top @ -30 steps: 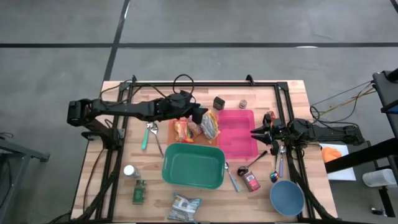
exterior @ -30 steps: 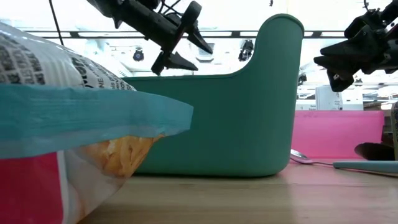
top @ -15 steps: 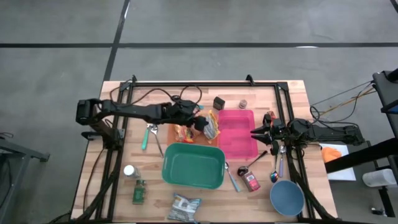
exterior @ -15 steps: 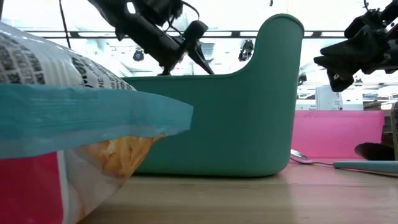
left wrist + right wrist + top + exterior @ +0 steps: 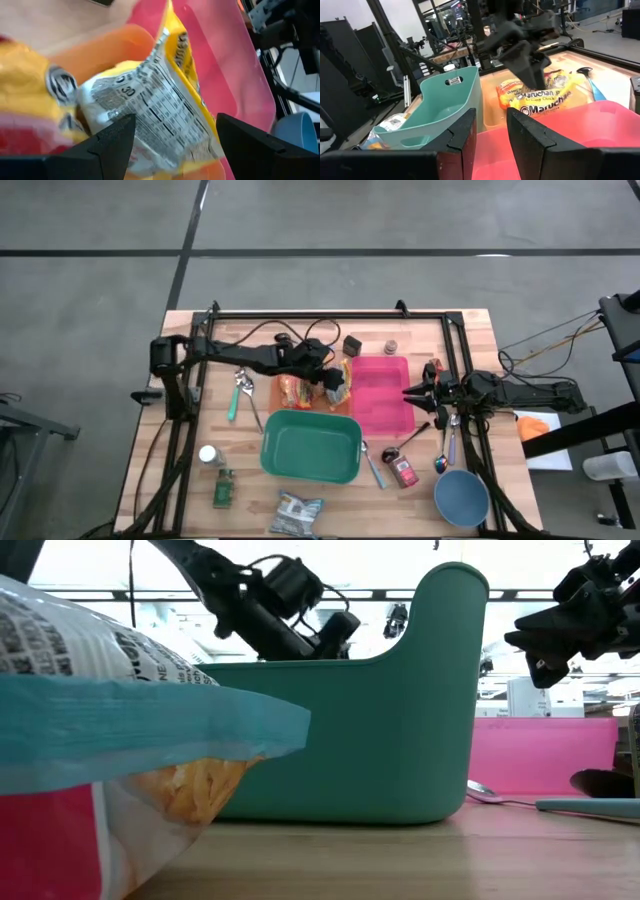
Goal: Pick & Place Food Item
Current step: Put the yellow noodle pack into the orange bin, then put the blue noodle pack into the orange bin
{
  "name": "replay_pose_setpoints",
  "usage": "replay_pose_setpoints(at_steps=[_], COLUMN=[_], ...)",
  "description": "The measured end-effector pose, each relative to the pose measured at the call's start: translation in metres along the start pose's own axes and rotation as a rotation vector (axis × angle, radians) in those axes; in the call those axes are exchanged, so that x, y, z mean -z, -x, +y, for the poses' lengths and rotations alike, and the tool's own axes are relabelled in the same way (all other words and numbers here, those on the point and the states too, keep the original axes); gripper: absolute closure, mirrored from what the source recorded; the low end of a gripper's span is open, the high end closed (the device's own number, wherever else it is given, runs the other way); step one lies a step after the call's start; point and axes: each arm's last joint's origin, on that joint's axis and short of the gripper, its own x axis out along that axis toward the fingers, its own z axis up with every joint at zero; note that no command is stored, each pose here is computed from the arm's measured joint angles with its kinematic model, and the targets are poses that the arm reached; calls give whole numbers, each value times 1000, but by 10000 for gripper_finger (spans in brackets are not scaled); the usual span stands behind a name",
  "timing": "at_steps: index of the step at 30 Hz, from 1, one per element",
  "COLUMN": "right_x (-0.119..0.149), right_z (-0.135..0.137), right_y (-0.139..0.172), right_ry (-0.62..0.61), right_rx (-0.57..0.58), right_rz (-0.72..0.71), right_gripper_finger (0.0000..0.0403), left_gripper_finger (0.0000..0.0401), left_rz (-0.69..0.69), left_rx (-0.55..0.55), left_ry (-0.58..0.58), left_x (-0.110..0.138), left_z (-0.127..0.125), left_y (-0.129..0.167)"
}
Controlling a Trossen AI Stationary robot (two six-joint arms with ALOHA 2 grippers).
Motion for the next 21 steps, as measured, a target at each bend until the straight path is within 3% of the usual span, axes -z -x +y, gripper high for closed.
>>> replay_pose_setpoints(at_steps=[13, 21], right_x=[0, 0], right_z=[0, 0], right_y=[0, 0], right_ry=[0, 0], right_rx=[0, 0], right_rz=[0, 0], right_gripper_finger=[296, 296], left_gripper_finger=[118, 118], left_rz=[12, -76], left_rx=[27, -20], left_ry=[-3, -47], left_x=[-10, -24], left_z=[0, -25], left_y=[3, 48])
